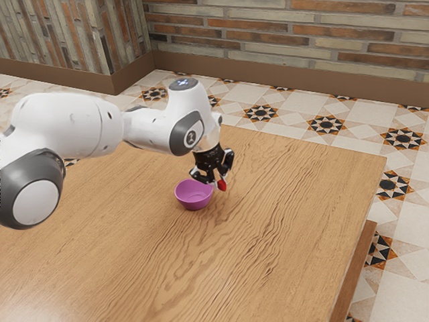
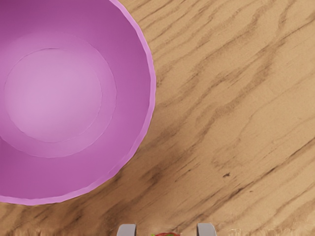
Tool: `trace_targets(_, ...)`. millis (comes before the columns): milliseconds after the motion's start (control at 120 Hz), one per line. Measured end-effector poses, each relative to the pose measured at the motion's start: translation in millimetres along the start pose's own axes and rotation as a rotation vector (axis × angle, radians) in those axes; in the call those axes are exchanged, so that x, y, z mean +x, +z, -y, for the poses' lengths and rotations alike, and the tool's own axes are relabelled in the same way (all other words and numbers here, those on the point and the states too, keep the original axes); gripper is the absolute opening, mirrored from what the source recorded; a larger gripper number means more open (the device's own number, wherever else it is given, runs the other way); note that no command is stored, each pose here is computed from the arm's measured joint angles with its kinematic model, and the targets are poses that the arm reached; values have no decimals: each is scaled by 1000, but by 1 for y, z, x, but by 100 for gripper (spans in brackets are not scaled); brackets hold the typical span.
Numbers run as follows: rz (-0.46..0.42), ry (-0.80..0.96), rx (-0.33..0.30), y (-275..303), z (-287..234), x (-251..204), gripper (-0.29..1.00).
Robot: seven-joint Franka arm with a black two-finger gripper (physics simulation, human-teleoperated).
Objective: Take strawberry from the bowl
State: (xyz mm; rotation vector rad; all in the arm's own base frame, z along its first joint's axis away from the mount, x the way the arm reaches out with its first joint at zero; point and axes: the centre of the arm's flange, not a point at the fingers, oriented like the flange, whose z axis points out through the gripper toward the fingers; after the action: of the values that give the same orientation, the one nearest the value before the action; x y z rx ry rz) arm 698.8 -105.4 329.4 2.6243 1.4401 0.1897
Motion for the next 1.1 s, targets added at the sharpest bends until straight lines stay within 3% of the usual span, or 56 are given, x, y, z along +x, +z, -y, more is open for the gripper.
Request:
trace_targets(325, 27, 81, 42, 50, -29, -75, -2)
trace_targets(550, 38, 80, 71, 74, -29, -93, -2)
trace_targets(767, 37, 80, 46, 69, -35, -100, 37)
trace_targets(942, 21, 85, -54, -48, -44, -90, 56)
trace_targets(1100, 25, 14, -36, -170, 31, 43, 63)
